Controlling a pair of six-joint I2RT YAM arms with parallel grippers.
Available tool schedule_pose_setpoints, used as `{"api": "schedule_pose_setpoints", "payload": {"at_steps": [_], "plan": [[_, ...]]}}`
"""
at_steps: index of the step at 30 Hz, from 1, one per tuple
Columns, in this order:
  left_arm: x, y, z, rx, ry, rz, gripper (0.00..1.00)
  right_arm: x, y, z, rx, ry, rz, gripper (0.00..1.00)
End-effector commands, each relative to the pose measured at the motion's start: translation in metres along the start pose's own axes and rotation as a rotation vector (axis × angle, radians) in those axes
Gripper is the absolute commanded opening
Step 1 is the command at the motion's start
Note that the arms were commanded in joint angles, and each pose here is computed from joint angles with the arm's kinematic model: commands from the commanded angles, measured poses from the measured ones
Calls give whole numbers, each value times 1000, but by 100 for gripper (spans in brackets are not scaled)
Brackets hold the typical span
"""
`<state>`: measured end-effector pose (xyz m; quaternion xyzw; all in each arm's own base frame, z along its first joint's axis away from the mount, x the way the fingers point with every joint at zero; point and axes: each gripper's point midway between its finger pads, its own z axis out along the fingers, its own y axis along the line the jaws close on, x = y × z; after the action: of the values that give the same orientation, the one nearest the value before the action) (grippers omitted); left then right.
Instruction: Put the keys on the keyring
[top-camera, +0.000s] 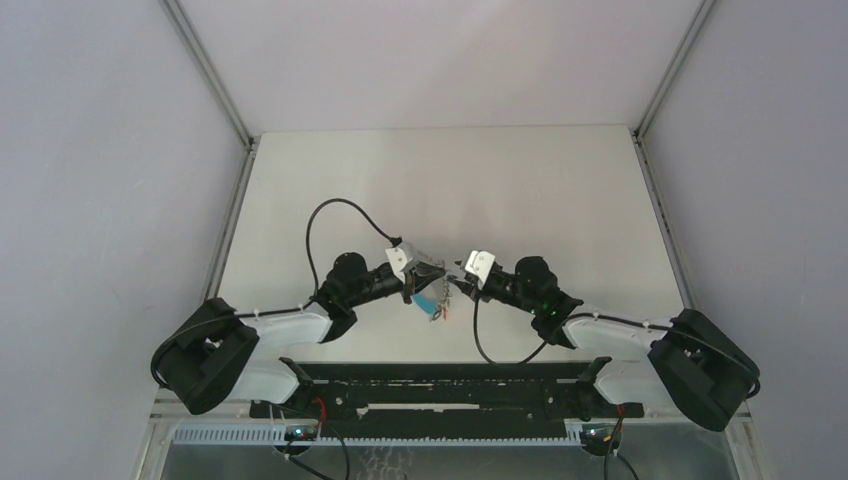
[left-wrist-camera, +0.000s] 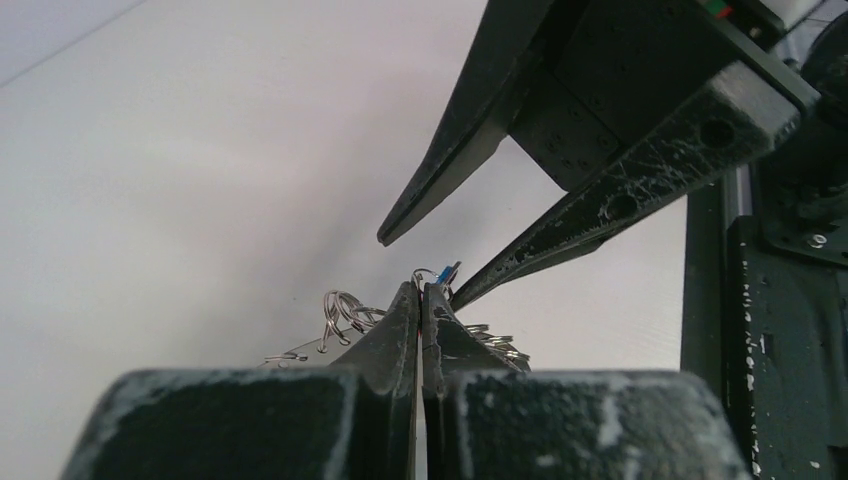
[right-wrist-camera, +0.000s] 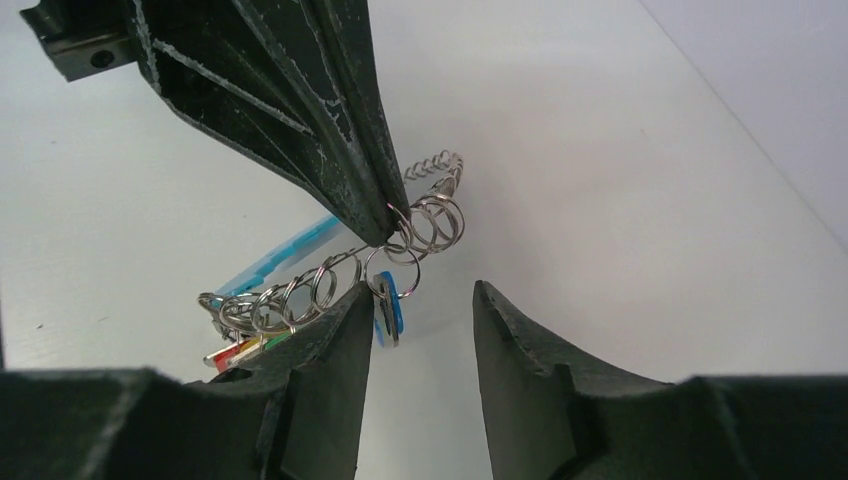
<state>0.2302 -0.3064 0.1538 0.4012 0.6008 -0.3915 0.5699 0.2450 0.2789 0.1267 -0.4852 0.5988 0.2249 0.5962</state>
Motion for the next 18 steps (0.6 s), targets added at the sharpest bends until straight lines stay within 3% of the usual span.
{"api": "schedule_pose_setpoints", "payload": {"at_steps": [1, 8, 18], "plan": [[-25, -12, 0, 88, -98, 42, 0, -37, -1, -2, -90, -109, 16, 42], [-31, -23, -2, 157, -131, 46, 0, -42, 4, -7, -190, -133, 70, 37], [-40, -23, -6, 170, -187, 33, 0, -39, 6, -12, -237, -123, 112, 1]]}}
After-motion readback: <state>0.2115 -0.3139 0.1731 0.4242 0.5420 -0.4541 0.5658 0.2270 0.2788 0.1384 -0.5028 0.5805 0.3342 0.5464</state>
